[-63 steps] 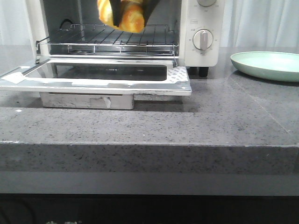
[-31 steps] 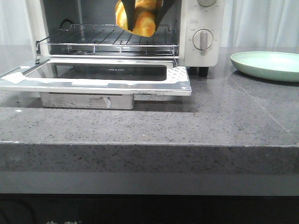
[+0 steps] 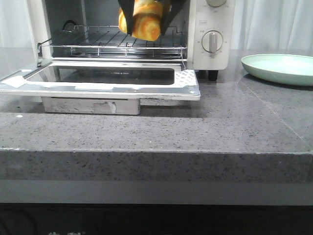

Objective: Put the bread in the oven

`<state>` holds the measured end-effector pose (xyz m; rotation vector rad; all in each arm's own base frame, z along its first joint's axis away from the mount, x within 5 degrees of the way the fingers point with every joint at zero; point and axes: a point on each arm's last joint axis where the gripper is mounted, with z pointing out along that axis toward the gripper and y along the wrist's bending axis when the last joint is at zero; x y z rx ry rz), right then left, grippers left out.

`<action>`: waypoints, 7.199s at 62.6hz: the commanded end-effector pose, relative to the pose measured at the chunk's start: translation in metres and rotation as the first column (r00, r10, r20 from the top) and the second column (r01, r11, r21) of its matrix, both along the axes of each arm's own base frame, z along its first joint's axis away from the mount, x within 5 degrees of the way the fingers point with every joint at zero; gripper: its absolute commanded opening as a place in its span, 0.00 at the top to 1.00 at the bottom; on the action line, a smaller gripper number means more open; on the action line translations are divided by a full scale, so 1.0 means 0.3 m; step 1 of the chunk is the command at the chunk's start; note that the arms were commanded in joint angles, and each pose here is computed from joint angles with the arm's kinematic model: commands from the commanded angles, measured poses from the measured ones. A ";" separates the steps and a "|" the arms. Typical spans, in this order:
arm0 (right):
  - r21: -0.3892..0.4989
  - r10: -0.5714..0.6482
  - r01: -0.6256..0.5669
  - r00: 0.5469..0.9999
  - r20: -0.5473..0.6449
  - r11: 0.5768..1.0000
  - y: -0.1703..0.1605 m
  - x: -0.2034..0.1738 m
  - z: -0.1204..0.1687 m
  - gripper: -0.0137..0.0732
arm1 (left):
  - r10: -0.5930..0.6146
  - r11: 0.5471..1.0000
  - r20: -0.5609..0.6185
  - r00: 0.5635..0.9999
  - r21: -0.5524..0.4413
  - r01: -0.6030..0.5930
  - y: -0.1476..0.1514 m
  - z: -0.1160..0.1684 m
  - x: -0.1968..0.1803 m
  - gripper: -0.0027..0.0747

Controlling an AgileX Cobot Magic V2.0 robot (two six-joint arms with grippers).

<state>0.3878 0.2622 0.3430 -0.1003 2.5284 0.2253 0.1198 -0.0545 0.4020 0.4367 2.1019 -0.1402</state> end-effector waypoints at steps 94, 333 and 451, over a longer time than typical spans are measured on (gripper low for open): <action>-0.120 0.142 -0.118 0.967 0.211 0.986 -0.549 -0.639 0.181 0.17 | 0.001 0.999 0.082 0.997 -0.038 0.002 0.001 0.042 0.002 0.99; -0.093 0.239 -0.221 0.856 0.458 0.971 -0.686 -0.895 0.214 0.92 | 0.394 0.899 0.574 0.717 -0.402 -0.172 0.177 -0.630 -0.219 0.99; 0.243 -0.287 0.153 0.530 0.797 0.958 -0.870 -1.110 -0.372 0.92 | 0.362 0.909 0.579 0.731 -0.392 -0.139 0.170 -0.630 -0.219 0.99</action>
